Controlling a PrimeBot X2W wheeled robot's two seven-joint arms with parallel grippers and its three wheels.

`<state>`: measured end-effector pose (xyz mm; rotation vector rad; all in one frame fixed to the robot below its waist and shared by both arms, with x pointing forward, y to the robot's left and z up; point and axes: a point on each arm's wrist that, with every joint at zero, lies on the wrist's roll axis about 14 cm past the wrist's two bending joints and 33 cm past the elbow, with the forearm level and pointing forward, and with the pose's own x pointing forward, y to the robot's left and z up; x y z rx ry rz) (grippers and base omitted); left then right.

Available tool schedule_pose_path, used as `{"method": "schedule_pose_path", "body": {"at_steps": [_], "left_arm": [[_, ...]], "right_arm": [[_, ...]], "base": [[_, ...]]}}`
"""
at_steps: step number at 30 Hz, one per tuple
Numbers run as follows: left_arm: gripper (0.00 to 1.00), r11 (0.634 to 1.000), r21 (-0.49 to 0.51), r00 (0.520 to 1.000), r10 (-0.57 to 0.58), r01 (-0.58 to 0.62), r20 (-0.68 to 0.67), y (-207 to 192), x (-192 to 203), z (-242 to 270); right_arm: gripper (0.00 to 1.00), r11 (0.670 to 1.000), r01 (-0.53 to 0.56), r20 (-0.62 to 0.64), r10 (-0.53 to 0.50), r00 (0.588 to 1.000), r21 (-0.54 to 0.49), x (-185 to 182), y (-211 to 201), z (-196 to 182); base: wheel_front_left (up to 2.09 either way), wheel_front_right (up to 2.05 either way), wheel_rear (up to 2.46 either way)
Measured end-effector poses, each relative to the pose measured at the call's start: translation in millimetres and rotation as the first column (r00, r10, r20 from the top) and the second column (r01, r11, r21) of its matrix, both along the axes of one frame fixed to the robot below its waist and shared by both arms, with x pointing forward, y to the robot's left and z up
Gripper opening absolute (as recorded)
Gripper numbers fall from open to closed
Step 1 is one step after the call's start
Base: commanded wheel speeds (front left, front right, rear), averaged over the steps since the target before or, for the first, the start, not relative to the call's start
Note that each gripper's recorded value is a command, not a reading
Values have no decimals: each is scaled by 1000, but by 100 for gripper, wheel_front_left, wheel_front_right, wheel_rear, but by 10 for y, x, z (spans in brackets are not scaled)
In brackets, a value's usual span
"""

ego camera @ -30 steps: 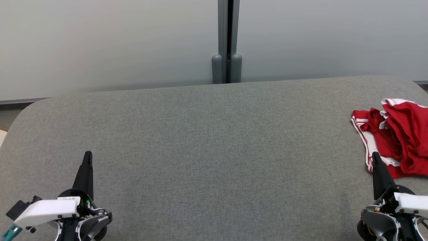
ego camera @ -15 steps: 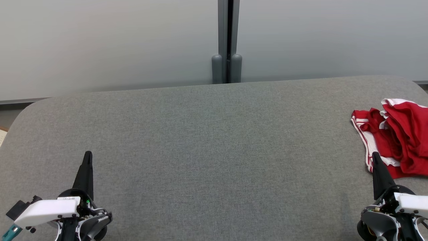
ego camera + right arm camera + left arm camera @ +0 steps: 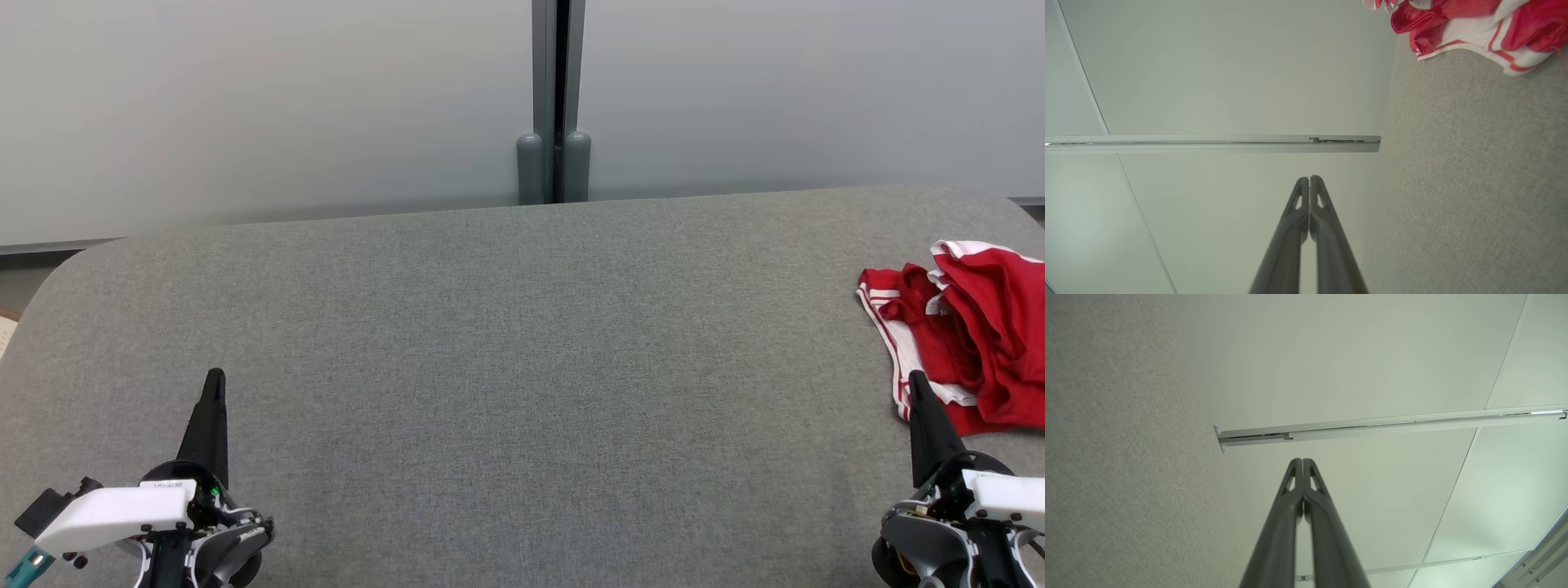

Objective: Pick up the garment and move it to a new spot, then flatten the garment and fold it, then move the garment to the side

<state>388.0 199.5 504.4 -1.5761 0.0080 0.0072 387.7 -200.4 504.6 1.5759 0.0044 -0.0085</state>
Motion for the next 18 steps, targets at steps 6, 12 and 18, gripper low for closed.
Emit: {"method": "schedule_pose_path", "body": {"at_steps": [6, 12, 18], "left_arm": [[0, 1000, 0, 1000, 0, 0, 0, 0, 0, 0], [0, 1000, 0, 1000, 0, 0, 0, 0, 0, 0], [0, 1000, 0, 1000, 0, 0, 0, 0, 0, 0]], "right_arm": [[0, 1000, 0, 0, 0, 1000, 0, 0, 0, 0], [0, 1000, 0, 0, 0, 1000, 0, 0, -1, 0], [0, 1000, 1, 0, -1, 1000, 0, 0, -1, 0]], "base": [[0, 0, 0], [0, 0, 0], [0, 0, 0]]}}
